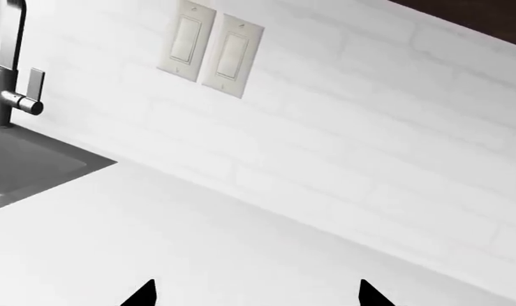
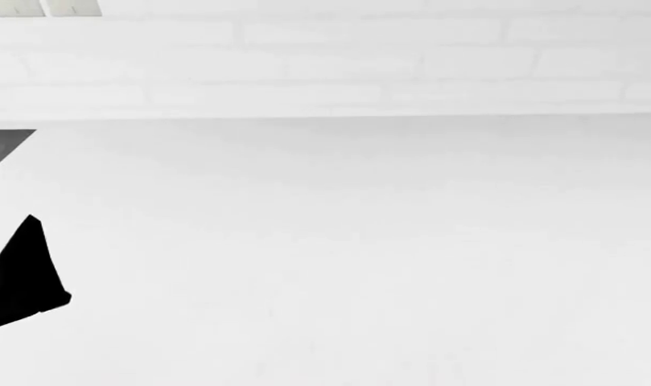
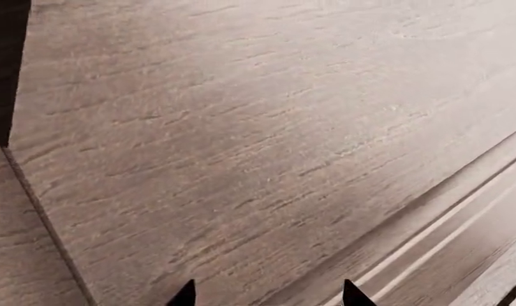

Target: Pick and place the shaker into the drawer. Then close the cabinet.

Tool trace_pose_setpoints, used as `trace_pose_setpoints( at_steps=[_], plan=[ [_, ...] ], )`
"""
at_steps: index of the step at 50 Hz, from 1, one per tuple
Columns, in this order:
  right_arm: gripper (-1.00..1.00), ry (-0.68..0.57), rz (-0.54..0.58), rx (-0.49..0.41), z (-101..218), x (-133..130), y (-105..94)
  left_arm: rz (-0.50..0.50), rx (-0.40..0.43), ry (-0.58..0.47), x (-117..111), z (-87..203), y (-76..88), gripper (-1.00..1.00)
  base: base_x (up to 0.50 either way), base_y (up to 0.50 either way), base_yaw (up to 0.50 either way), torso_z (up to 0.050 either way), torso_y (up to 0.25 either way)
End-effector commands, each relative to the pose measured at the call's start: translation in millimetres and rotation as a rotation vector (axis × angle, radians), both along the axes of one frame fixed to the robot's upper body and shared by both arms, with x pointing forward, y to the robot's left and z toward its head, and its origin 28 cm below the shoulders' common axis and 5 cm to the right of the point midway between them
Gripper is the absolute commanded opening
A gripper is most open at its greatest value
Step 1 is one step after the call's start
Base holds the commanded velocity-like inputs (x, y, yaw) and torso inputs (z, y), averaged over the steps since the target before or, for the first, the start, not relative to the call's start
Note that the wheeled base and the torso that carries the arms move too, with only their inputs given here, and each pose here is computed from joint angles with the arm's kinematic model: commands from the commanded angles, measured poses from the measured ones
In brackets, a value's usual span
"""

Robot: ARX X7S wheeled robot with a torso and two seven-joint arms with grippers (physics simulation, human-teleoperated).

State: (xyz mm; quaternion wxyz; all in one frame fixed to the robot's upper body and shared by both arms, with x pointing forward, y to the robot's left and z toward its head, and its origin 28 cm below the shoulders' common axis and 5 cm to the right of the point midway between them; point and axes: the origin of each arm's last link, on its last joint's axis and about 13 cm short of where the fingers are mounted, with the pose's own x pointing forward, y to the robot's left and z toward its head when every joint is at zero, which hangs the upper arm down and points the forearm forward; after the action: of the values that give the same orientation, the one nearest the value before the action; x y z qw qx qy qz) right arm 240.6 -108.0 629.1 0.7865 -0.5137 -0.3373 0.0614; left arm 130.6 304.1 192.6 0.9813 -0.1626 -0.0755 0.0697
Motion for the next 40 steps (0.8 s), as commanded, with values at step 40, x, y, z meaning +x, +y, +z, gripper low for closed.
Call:
trace_pose_setpoints(
  at_steps=[40],
  plan=[
    [1.00,0.297,-0.238,0.676,-248.1,-118.5,-155.3,-0.243,0.102,-0.297,14.7,87.5,-30.4,1.00,0.00,0.00,0.00,0.000,0.000]
  ],
)
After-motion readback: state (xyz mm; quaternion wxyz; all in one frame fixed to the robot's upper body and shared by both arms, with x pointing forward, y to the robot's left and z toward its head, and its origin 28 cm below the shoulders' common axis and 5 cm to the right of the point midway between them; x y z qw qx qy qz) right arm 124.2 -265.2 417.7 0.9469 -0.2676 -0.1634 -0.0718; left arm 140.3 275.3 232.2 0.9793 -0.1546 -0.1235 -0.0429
